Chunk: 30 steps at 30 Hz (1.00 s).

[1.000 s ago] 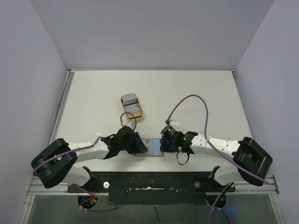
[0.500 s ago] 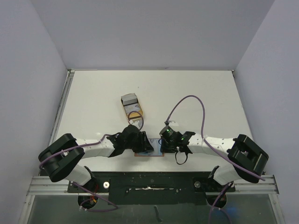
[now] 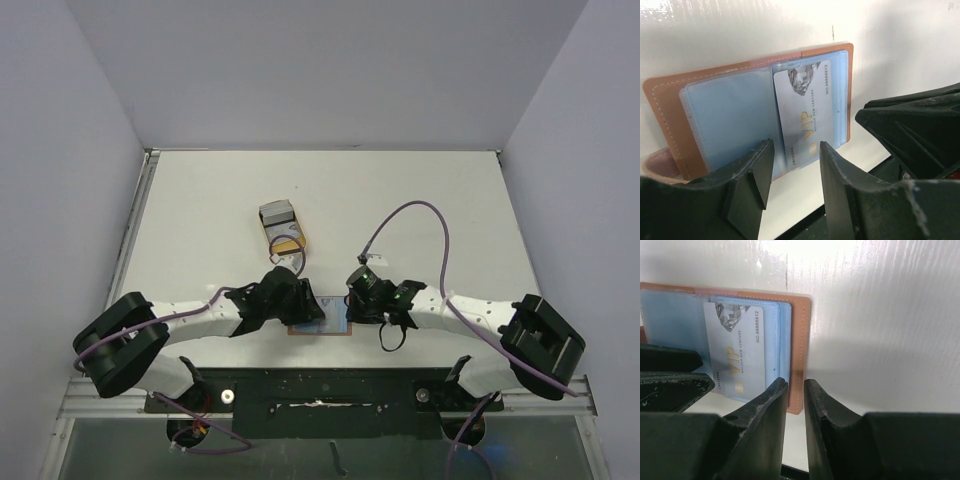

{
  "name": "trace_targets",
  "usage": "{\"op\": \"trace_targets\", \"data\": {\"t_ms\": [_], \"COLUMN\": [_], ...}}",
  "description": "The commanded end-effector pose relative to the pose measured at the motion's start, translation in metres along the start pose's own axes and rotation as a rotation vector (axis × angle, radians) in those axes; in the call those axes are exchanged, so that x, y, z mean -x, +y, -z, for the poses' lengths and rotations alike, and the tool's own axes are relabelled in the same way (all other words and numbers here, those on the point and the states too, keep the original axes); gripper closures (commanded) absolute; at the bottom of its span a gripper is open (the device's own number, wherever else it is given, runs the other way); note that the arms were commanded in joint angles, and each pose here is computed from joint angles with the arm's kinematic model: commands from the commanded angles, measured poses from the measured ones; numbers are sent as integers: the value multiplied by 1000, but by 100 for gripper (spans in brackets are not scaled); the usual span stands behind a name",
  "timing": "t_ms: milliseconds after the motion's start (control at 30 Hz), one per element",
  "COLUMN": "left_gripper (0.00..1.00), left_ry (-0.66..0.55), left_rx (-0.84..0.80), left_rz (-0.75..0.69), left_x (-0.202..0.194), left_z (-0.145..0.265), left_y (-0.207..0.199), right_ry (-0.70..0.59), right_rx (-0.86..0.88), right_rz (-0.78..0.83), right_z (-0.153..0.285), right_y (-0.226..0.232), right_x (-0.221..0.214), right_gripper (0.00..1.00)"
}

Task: Put the credit cards into the card holder
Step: Insert the credit card into the card holder.

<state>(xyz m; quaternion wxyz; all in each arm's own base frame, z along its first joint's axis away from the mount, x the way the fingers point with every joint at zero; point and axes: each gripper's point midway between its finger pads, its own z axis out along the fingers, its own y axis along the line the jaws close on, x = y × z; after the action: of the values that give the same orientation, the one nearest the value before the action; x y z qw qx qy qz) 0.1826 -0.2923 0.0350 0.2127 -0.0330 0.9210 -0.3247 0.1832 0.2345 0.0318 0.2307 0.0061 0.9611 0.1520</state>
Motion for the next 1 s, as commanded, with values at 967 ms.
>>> {"op": "trace_targets", "data": {"t_ms": [967], "left_gripper": [64], "left_ry": [-54], "left_rx": [-109], "left_rz": [-68], "left_x": [19], "left_z": [-9], "left_y": [-42], "right_ry": [-83], "right_rx": [-47], "right_rz": [5], "right_z": [-7], "right_y": [-14], "right_x": [26], "right_gripper": [79]}}
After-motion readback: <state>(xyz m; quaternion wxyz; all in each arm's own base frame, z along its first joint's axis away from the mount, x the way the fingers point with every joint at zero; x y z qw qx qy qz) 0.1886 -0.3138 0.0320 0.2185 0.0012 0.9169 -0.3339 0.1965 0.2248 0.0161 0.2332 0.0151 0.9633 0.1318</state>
